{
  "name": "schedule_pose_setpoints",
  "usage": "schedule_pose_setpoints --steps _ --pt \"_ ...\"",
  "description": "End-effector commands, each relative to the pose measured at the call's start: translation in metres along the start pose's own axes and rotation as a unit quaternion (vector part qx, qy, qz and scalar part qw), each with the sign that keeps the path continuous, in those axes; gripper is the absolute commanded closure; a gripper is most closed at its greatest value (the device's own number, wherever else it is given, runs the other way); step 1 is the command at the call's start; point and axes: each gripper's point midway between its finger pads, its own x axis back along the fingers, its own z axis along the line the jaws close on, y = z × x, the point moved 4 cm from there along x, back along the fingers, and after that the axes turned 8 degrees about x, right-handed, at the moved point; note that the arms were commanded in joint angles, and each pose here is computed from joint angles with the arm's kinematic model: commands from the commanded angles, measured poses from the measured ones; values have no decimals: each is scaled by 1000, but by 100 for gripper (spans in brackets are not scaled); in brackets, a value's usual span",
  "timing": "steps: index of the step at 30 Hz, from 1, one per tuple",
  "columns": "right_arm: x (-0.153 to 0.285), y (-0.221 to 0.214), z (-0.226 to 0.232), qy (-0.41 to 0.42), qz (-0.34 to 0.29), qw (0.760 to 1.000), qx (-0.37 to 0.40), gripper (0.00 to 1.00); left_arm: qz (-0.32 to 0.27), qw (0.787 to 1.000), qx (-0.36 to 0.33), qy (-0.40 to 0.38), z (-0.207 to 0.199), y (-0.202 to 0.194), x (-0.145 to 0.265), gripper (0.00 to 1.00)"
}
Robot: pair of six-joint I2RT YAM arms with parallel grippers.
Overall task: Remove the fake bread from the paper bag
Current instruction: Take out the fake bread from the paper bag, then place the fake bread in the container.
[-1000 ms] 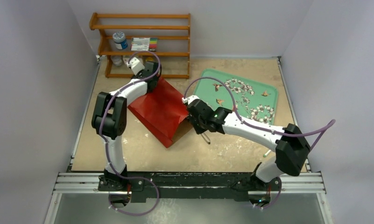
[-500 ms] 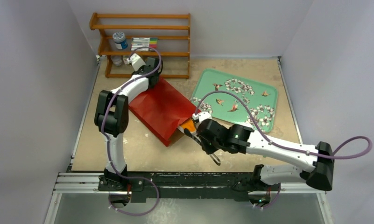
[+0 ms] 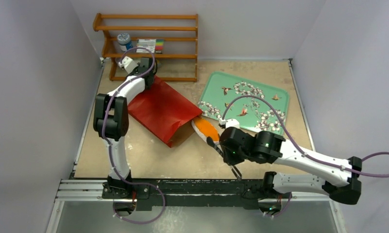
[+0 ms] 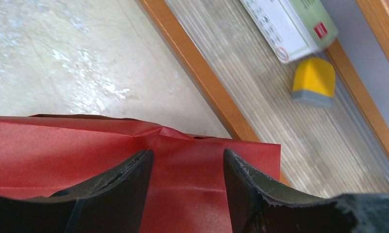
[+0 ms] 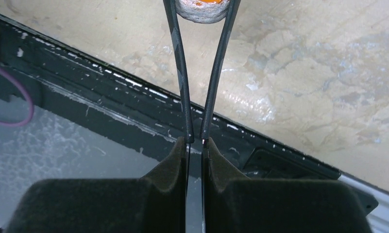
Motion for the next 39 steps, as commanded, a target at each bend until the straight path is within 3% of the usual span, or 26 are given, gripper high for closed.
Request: schedule_pose_setpoints --steps 1,11,23,31,39 --pt "36 7 -11 -6 -36 998 -58 100 -13 999 21 23 18 31 -4 44" --pt "60 24 -12 -6 -73 991 -113 100 -14 999 29 36 41 50 -11 44" --pt "33 74 -17 -127 -126 965 -189 100 -16 999 50 -4 37 64 5 44" --pt "-33 140 -64 -191 -174 947 -193 100 -21 998 56 -21 41 77 24 44" --pt "-128 174 -68 -198 -148 955 -161 100 -32 997 59 -30 47 93 47 43"
